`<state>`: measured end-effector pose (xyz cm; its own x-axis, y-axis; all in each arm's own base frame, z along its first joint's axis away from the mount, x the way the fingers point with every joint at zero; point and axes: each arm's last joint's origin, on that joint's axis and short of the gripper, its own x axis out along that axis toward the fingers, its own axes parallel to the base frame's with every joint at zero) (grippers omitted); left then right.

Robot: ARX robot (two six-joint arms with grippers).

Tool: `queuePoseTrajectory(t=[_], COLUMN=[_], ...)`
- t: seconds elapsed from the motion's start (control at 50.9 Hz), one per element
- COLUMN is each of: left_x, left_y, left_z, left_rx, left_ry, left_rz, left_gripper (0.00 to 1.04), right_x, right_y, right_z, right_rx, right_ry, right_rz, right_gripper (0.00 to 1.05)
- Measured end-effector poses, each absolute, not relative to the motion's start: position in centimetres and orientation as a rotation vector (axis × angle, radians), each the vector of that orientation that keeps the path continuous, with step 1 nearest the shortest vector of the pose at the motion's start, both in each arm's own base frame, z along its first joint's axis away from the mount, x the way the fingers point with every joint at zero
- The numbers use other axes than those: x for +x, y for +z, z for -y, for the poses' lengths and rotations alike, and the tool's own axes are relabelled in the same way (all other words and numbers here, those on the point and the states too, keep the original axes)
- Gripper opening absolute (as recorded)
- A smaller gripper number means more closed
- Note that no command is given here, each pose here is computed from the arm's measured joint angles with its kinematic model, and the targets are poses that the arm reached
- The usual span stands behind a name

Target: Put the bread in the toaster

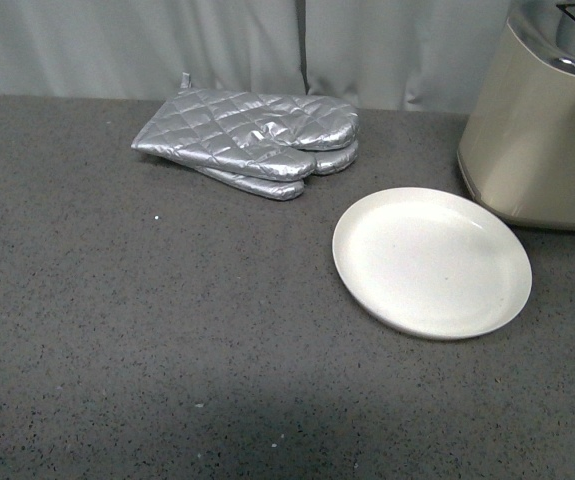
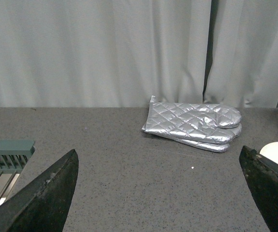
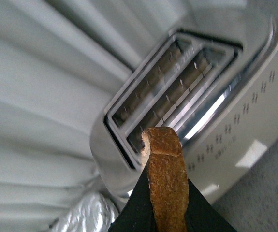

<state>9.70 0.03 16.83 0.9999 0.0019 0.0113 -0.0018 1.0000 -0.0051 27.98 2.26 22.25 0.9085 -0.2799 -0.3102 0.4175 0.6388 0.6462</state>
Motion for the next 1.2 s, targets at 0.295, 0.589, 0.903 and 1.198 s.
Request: queuePoseTrajectory(t=[0.295, 0.589, 0.903, 1.198], left_x=[9.7, 9.7, 9.7, 9.7], left_y=[16.8, 16.8, 16.8, 16.8], left_z=[0.0, 0.0, 0.0, 0.0], left_rx=[-0.005, -0.005, -0.005, -0.005], left_ry=[0.002, 0.002, 0.002, 0.002], left_rz=[0.011, 0.011, 0.011, 0.011], left_gripper=[0.98, 0.98, 0.98, 0.98], right_x=[32.9, 36.2, 37.1, 38.4], right_y=[27.7, 26.2, 25.8, 25.5], right_z=[0.2, -0.3, -0.2, -0.2], right_rx=[0.686, 0.674, 0.694, 0.701], right_ry=[-0.783, -0.908, -0.998, -1.06], right_rz=[-0.069, -0.141, -0.131, -0.145], right_gripper=[0.03, 0.03, 0.03, 0.03])
